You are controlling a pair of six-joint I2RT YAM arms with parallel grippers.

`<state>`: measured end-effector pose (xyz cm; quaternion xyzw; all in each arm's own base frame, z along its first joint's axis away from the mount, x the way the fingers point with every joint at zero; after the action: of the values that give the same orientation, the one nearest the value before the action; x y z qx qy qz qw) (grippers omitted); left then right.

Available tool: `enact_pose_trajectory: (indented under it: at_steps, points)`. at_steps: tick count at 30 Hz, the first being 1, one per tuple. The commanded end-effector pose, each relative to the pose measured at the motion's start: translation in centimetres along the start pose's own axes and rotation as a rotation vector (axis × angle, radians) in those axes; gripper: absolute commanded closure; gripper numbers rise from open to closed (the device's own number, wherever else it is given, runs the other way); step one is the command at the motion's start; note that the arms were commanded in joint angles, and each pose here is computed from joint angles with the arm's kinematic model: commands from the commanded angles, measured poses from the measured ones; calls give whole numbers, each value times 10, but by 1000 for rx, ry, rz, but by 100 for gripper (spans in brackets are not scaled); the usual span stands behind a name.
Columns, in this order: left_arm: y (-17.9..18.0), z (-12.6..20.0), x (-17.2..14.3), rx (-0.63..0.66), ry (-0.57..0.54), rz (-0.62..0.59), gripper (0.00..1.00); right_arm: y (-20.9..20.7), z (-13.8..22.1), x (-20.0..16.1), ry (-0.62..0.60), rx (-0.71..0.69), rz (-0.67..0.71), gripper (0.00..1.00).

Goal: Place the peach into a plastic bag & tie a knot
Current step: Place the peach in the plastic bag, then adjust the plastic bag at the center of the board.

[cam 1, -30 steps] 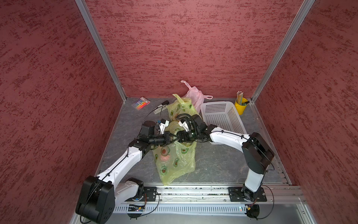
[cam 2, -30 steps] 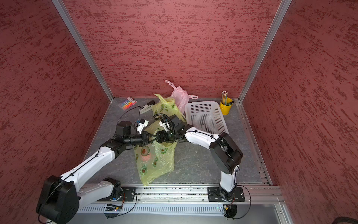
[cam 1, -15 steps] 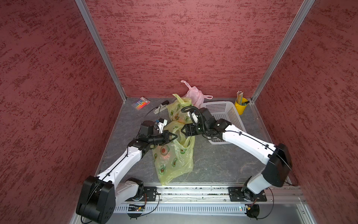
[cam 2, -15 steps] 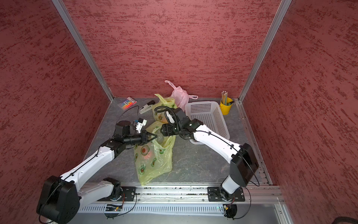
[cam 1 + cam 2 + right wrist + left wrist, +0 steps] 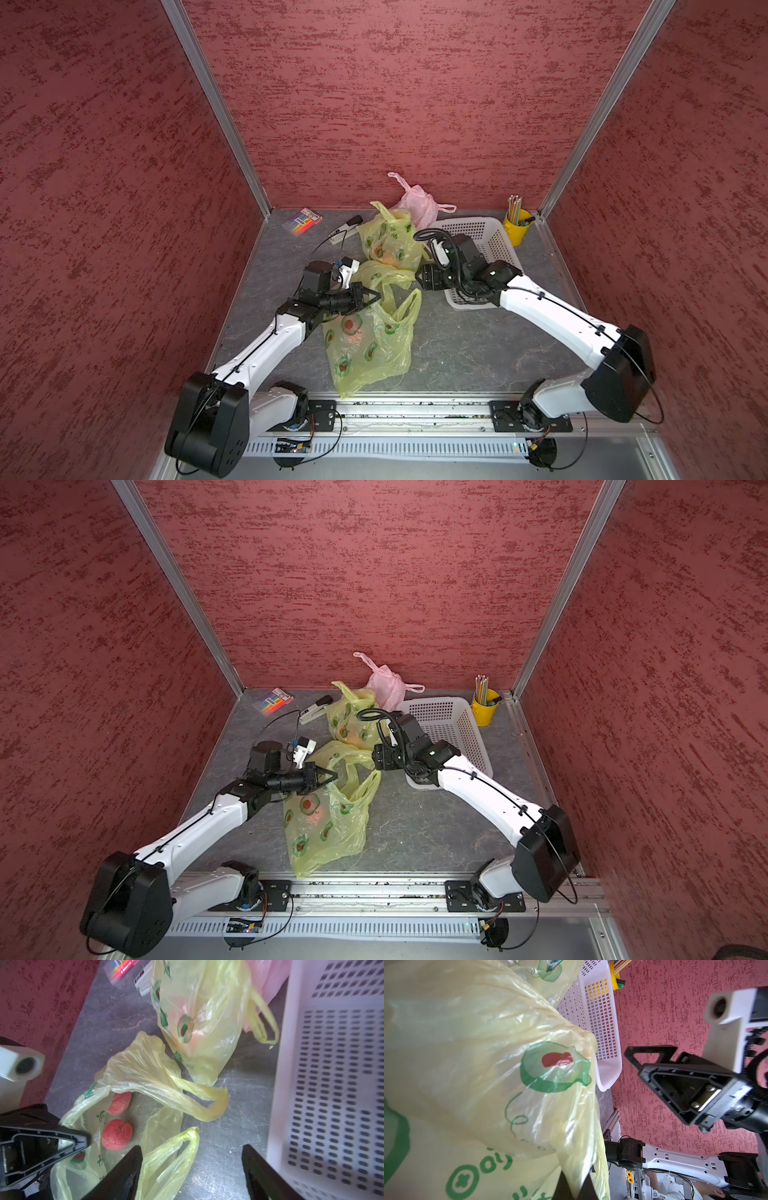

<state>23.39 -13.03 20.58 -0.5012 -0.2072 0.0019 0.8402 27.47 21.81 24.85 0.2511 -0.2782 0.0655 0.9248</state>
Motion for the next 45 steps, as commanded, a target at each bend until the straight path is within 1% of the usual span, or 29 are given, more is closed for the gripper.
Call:
enact_pose_trajectory:
  at_steps: [1, 3, 7, 13, 17, 21, 27, 29, 33, 39, 42, 45]
  points:
    - [5, -2, -1, -5, -3, -16, 100, -1, -11, 10, -61, 121, -114, 16]
    - [8, -3, -2, -3, 2, -8, 100, -3, -18, 10, -80, 165, -174, 16]
    - [8, -4, -3, -6, 3, -7, 100, -8, -29, 9, -112, 195, -261, 15]
    - [8, -4, -3, -10, 3, -9, 100, -12, -49, 9, -107, 256, -361, 15]
    - [9, -5, -4, -16, 2, -5, 100, -16, -62, 9, -114, 237, -418, 14]
    - [9, -5, -5, -18, 3, -3, 100, -20, -74, 7, -100, 217, -447, 15]
    - [9, -6, -6, -21, 5, -4, 100, -25, -87, 3, -77, 202, -473, 22]
    - [9, -6, -6, -21, 6, -5, 100, -27, -89, 1, -72, 187, -484, 18]
    - [7, -6, -6, -26, 3, -9, 100, -31, -90, -3, -69, 166, -500, 15]
    - [8, -5, -7, -25, 3, -8, 100, -33, -86, -6, -71, 152, -510, 14]
    - [7, -4, -7, -25, 2, -9, 100, -35, -85, -8, -69, 155, -533, 10]
    - [7, -4, -7, -26, 0, -9, 100, -34, -84, -10, -62, 190, -555, 9]
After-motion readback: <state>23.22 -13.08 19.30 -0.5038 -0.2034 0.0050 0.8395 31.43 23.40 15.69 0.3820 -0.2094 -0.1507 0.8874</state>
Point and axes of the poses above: each gripper's point midway between its finger pads, its own z axis back along the fingers, its own y axis along the line the jaws close on, x = y × z, the point moved 9 cm from there along z, back along the fingers, and after that the axes turned 2 degrees about -z, right-handed, at the moved point
